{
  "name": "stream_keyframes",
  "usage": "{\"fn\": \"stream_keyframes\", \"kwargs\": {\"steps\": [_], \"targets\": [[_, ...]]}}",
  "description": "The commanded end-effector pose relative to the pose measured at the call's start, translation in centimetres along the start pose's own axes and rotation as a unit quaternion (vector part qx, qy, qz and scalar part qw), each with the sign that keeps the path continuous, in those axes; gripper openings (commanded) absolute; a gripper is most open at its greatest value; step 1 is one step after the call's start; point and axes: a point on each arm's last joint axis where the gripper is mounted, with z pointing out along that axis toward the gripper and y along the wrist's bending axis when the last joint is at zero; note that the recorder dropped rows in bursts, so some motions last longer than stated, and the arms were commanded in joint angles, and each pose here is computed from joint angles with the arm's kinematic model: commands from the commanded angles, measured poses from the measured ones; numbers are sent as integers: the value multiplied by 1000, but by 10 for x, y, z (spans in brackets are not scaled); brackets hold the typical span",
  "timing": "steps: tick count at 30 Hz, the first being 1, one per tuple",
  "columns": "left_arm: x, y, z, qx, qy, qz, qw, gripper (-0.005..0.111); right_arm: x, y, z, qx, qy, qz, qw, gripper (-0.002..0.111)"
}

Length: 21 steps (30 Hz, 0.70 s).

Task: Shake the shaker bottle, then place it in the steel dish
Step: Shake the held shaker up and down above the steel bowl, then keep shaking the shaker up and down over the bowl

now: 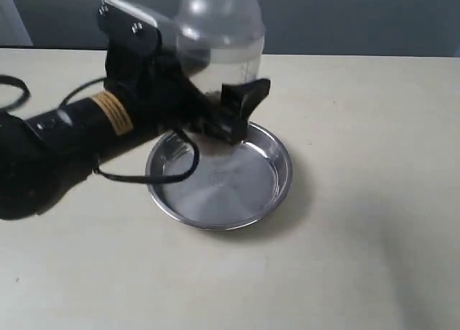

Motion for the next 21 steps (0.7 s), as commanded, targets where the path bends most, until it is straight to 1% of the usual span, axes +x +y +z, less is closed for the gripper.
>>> {"fn": "stream_keyframes", "kwargs": {"steps": [1, 2, 3, 4, 5, 6, 7, 8, 9, 10, 11, 12, 13, 14, 15, 16, 17, 18, 19, 20, 21], "targets": [[-53, 1, -10, -24, -51, -8, 998, 0, -1, 0, 0, -1, -7, -2, 1000, -1], [-26, 4, -8, -34, 3, -18, 999, 0, -1, 0, 0, -1, -7, -2, 1000, -1], [-2, 6, -7, -38, 32, -28, 998, 0, -1, 0, 0, -1, -7, -2, 1000, -1], [10, 4, -6, -30, 28, -35, 999, 0, -1, 0, 0, -1, -7, -2, 1000, -1], [5, -1, -8, -4, -18, -24, 1000, 0, -1, 0, 0, -1, -7, -2, 1000, -1], [-13, -9, -12, 31, -90, -2, 995, 0, -1, 0, 0, -1, -7, -2, 1000, -1], [-58, -18, -20, 61, -194, 24, 979, 0, -1, 0, 0, -1, -7, -2, 1000, -1], [-69, -17, -19, 46, -172, 38, 983, 0, -1, 0, 0, -1, -7, -2, 1000, -1], [-45, 3, -7, -21, -27, 12, 999, 0, -1, 0, 0, -1, -7, -2, 1000, -1], [-14, 13, -1, -48, 46, -12, 998, 0, -1, 0, 0, -1, -7, -2, 1000, -1], [22, 20, 4, -64, 74, -57, 994, 0, -1, 0, 0, -1, -7, -2, 1000, -1], [15, 14, 4, -33, 21, -50, 998, 0, -1, 0, 0, -1, -7, -2, 1000, -1], [-30, -4, -1, 56, -144, 6, 988, 0, -1, 0, 0, -1, -7, -2, 1000, -1], [-54, -9, -3, 71, -191, 23, 979, 0, -1, 0, 0, -1, -7, -2, 1000, -1], [-71, -1, 5, 25, -139, 19, 990, 0, -1, 0, 0, -1, -7, -2, 1000, -1], [-43, 16, 16, -34, -23, -16, 999, 0, -1, 0, 0, -1, -7, -2, 1000, -1], [-6, 22, 23, -50, 47, -33, 997, 0, -1, 0, 0, -1, -7, -2, 1000, -1], [13, 17, 27, -24, 44, -26, 998, 0, -1, 0, 0, -1, -7, -2, 1000, -1], [0, 5, 27, 26, -21, 8, 999, 0, -1, 0, 0, -1, -7, -2, 1000, -1], [-41, -9, 21, 79, -137, 37, 987, 0, -1, 0, 0, -1, -7, -2, 1000, -1], [-66, -13, 17, 78, -161, 42, 983, 0, -1, 0, 0, -1, -7, -2, 1000, -1]]}}
